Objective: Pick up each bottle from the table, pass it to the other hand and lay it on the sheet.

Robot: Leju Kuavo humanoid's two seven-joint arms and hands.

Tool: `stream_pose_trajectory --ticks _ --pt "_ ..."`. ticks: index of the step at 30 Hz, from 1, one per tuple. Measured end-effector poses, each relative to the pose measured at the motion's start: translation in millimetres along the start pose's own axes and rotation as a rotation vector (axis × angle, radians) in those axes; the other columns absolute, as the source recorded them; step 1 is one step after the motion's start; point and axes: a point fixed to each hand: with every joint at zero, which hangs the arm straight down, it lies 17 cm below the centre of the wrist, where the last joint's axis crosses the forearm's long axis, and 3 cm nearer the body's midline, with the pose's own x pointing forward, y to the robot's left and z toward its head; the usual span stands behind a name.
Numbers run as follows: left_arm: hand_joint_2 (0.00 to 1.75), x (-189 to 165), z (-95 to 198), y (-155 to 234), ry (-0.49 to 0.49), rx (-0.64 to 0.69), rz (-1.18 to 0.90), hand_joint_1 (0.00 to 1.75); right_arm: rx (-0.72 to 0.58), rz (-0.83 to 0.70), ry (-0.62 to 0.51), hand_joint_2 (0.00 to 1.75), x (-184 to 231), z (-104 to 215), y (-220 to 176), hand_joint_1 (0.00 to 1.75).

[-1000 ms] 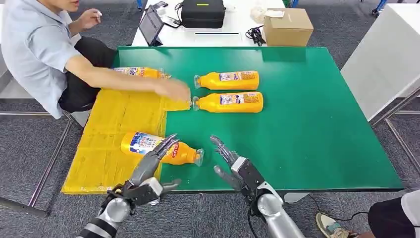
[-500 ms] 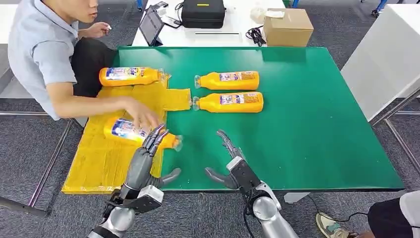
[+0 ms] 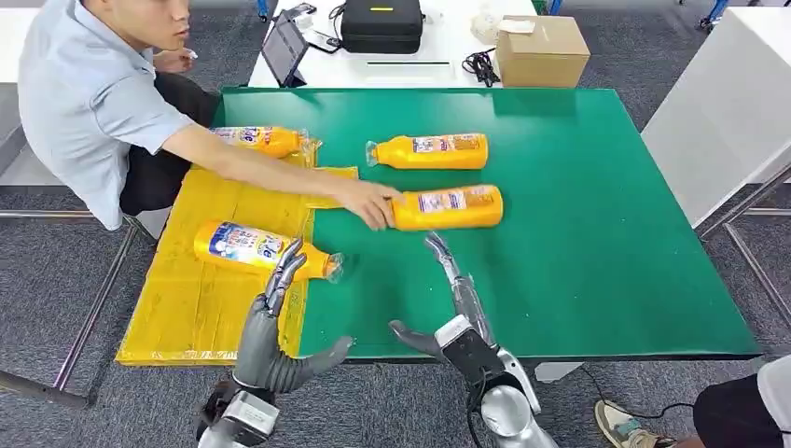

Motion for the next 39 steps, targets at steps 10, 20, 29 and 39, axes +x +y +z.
stream_pose_trajectory --ticks 10,20,29,39 --pt "1.75 4.4 1.0 0.8 0.014 0.03 0.067 0.0 -0.11 0.08 -0.079 1.75 24.7 -2.2 -26.1 0.0" --pt "1.75 -5.0 5.1 0.4 0.113 0.079 0.23 0.0 -0.231 0.329 -0.051 1.75 22.7 7.9 -64.8 0.0" --pt "1.75 -9.4 18.8 -23.3 0.19 -0.011 0.382 0.0 -0.125 0.747 0.149 1.75 -37.7 51.9 -101.8 0.0" --pt "1.75 -23.1 10.5 -37.1 0.267 0.031 0.433 0.0 0.011 0.938 0.31 1.75 -104.7 59.6 -147.9 0.0"
